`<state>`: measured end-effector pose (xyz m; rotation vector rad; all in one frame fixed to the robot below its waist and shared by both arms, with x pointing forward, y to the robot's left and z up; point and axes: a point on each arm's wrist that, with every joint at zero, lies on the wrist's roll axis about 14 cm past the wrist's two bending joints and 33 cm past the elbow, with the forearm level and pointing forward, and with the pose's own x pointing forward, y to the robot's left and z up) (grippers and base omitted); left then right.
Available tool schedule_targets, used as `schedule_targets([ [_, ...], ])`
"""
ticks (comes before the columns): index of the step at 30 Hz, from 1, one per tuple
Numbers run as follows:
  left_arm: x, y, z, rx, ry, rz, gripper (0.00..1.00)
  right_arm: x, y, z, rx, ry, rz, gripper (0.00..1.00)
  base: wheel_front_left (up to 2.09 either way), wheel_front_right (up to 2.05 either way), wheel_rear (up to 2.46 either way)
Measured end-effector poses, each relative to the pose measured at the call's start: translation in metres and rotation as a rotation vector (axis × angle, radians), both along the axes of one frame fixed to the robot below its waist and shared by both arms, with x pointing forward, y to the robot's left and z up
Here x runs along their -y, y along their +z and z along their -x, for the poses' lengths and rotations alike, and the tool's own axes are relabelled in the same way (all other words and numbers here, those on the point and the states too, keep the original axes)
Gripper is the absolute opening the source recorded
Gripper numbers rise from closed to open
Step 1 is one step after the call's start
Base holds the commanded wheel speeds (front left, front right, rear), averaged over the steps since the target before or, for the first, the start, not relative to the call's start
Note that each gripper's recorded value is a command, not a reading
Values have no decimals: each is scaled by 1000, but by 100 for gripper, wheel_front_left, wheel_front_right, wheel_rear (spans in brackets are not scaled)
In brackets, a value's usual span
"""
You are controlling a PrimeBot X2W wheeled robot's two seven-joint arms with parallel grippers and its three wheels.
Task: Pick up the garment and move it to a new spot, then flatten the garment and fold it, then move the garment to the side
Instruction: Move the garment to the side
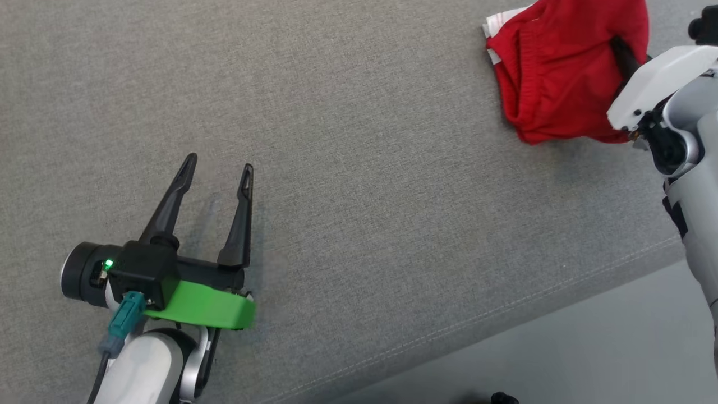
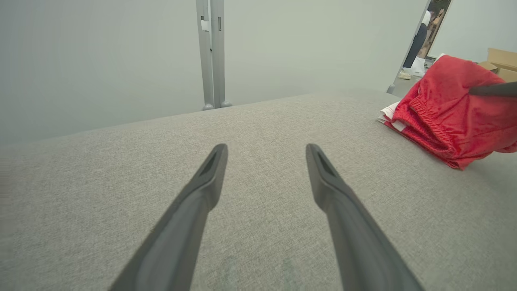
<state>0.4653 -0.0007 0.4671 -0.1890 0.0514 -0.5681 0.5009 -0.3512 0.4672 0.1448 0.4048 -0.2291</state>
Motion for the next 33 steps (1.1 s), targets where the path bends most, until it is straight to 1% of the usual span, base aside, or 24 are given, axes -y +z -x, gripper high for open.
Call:
schedule_targets([
  [10, -17, -8, -13, -5, 21, -50, 100, 47, -3, -27, -7, -68, 125, 0, 0, 0, 0],
  [16, -21, -21, -16, -34, 16, -71, 100, 63, -10, -42, -11, -91, 186, 0, 0, 0, 0],
  [22, -26, -32, -17, -60, 23, -88, 100, 67, -20, -59, -18, -78, 255, 0, 0, 0, 0],
  [23, -27, -33, -17, -63, 24, -91, 100, 67, -22, -60, -22, -78, 262, 9, 0, 0, 0],
  [24, -28, -35, -17, -68, 25, -94, 100, 67, -24, -61, -19, -76, 270, 30, 0, 0, 0],
  [25, -28, -36, -16, -71, 25, -95, 100, 67, -25, -62, -15, -72, 282, 47, 0, 0, 0],
  [26, -29, -38, -16, -76, 26, -99, 100, 68, -24, -64, -8, -65, 300, 47, 0, 0, 0],
  [27, -30, -38, -16, -77, 26, -101, 100, 68, -25, -65, -8, -59, 315, 100, 0, 0, 0],
  [29, -30, -40, -16, -81, 27, -102, 100, 69, -26, -65, -8, -45, 351, 100, 0, 0, 0],
  [30, -30, -40, -16, -81, 27, -102, 100, 69, -26, -65, -8, -45, 351, 100, 0, 0, 0],
  [33, -31, -41, -16, -82, 29, -107, 100, 81, -24, -60, -23, -42, 411, 100, 0, 0, 0],
])
